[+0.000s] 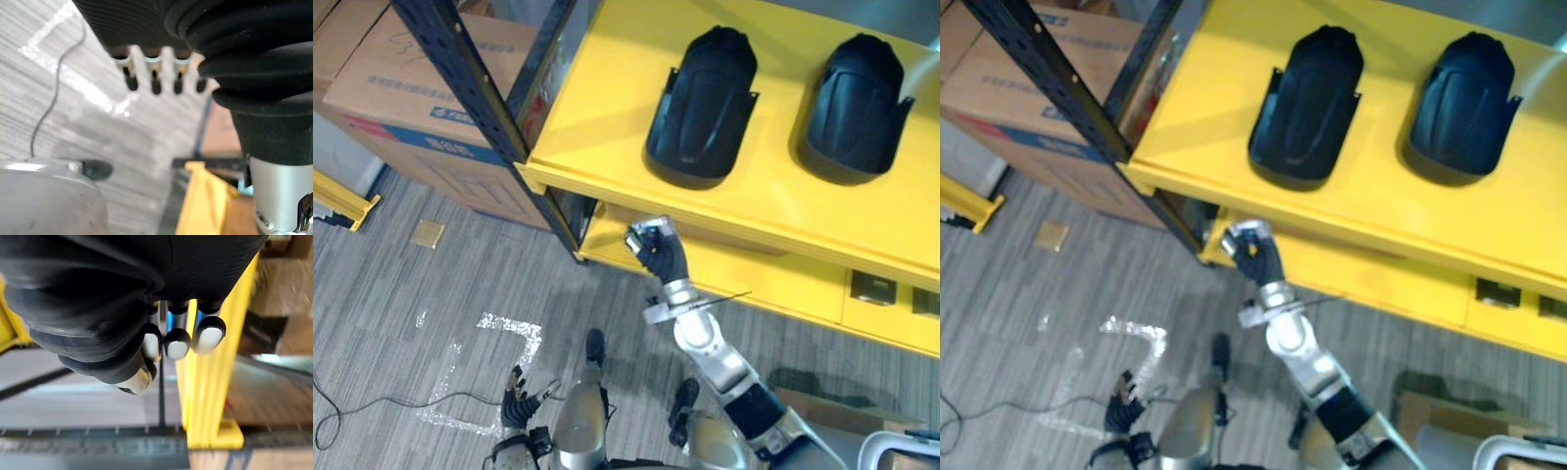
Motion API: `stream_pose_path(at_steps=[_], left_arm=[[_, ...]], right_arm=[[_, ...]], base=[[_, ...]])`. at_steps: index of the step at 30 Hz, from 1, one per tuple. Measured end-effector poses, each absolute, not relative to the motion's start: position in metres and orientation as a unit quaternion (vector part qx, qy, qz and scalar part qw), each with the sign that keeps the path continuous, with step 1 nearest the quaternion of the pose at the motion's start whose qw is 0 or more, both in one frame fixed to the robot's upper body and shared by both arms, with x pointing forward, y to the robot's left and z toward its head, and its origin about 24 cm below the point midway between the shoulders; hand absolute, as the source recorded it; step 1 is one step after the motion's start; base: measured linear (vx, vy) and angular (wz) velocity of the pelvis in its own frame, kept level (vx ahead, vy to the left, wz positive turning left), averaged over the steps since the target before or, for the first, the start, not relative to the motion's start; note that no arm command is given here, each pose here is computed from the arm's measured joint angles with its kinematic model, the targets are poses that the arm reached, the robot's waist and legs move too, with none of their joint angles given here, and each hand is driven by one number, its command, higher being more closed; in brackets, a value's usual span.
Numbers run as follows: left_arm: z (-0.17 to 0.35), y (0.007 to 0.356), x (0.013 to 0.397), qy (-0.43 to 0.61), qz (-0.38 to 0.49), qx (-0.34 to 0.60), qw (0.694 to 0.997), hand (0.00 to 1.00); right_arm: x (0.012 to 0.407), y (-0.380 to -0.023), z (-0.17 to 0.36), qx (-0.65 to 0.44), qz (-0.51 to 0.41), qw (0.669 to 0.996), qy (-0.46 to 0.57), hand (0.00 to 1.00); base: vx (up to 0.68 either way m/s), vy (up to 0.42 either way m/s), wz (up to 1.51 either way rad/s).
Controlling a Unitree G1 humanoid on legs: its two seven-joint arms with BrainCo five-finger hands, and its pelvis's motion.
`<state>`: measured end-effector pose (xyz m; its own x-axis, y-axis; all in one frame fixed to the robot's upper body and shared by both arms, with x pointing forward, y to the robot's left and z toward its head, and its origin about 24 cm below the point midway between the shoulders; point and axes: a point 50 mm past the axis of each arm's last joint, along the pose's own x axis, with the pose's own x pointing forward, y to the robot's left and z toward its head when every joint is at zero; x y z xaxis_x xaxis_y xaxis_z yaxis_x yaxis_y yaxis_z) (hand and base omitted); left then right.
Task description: Walk over and take plastic housings, then place them on the shelf
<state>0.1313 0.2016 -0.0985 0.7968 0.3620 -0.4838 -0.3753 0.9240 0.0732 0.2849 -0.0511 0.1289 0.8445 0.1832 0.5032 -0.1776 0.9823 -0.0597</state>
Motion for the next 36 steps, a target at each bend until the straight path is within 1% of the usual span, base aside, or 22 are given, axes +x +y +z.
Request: stream_pose_path(at_steps=[8,17,26,32,34,35,36], left_arm=[[-0.100,0.202,0.131,0.256,0.191,-0.012,0.947,0.00],[-0.101,0.202,0.130,0.260,0.190,-0.025,0.946,0.00],[-0.100,0.201,0.132,0.259,0.187,-0.027,0.947,0.00],[-0.099,0.195,0.143,0.253,0.176,-0.034,0.951,0.00],[-0.098,0.199,0.149,0.249,0.177,-0.029,0.952,0.00],[-0.101,0.194,0.146,0.257,0.175,-0.036,0.950,0.00],[-0.100,0.189,0.151,0.256,0.171,-0.041,0.951,0.00]], right_arm=[[0.298,-0.068,0.151,0.008,0.035,0.952,-0.303,1.00],[0.321,-0.083,0.140,-0.020,-0.003,0.967,-0.255,1.00],[0.338,-0.080,0.142,-0.045,0.016,0.966,-0.254,1.00],[0.354,-0.086,0.156,-0.051,-0.002,0.963,-0.265,1.00],[0.357,-0.091,0.161,-0.053,-0.009,0.960,-0.274,1.00],[0.358,-0.092,0.163,-0.053,-0.009,0.959,-0.278,1.00],[0.358,-0.094,0.166,-0.048,-0.016,0.957,-0.285,1.00]], base=[[0.00,0.000,0.00],[0.00,-0.010,0.02],[-0.02,-0.013,0.05],[-0.09,0.007,0.18],[-0.05,0.056,0.21],[0.04,0.059,0.07],[0.05,0.086,0.10]])
